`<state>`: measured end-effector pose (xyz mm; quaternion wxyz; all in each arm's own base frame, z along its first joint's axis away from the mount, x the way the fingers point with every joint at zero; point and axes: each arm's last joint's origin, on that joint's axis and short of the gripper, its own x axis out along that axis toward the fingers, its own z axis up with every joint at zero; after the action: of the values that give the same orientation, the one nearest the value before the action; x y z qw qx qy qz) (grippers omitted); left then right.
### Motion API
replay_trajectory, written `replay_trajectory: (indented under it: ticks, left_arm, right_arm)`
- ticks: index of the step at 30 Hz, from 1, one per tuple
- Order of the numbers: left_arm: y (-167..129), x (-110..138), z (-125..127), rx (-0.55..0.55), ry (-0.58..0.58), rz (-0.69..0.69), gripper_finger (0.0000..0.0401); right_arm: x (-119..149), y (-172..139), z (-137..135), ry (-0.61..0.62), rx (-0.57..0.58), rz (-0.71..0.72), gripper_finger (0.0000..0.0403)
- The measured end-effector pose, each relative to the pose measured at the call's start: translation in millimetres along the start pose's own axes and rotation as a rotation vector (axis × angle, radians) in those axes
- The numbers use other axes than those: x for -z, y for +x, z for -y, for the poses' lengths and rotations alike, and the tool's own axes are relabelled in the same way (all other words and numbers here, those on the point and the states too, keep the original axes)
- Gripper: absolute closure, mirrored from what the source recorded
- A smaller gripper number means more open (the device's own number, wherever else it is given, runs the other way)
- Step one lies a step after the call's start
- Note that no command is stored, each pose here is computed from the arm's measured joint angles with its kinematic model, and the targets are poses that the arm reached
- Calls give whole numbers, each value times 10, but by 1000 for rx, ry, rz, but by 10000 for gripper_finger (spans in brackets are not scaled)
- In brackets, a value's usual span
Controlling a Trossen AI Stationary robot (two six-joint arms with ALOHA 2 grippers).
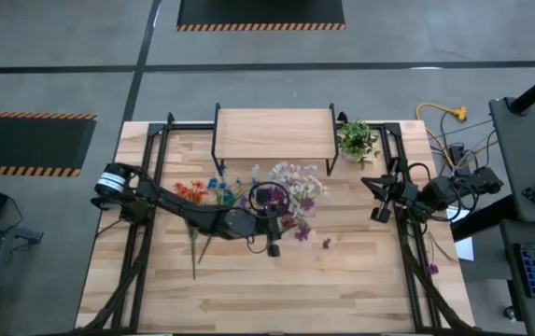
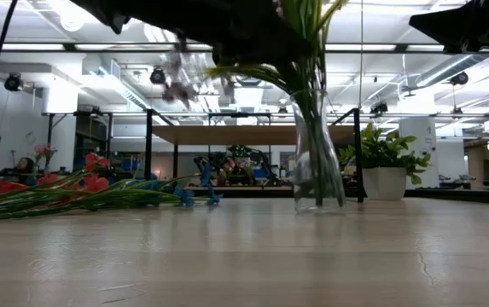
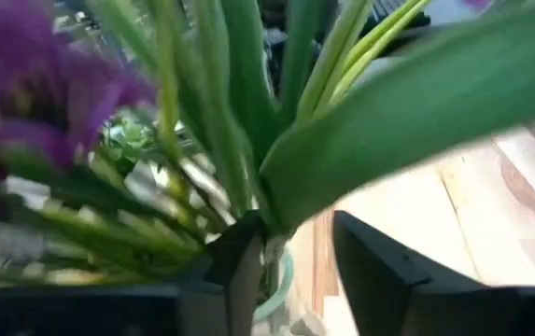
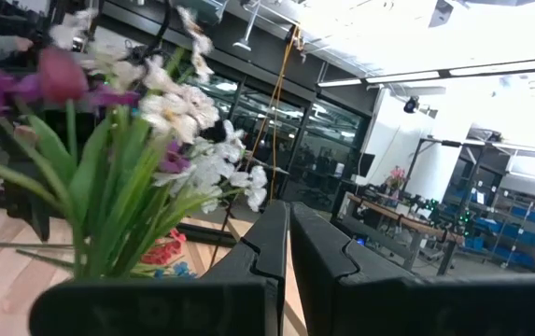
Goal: Pick and place flowers into a vace then onto a shelf
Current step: Put the red flower into the transparent vase
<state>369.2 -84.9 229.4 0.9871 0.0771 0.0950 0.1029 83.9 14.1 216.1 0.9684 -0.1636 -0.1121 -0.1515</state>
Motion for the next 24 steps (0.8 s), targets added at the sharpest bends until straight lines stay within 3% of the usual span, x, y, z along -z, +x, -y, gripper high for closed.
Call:
replay_trajectory:
  ticks: [8,20,24]
  left_arm:
    - [-122,-183,-46,41,-8,30,207]
    - [-135,-203,-13,72,22,22,200]
    - [-133,-267,10,155,15,48,200]
  right_arm:
    - [0,0,0,0,0,0,394]
    - [0,0,0,0,0,0,394]
    - [0,0,0,0,0,0,394]
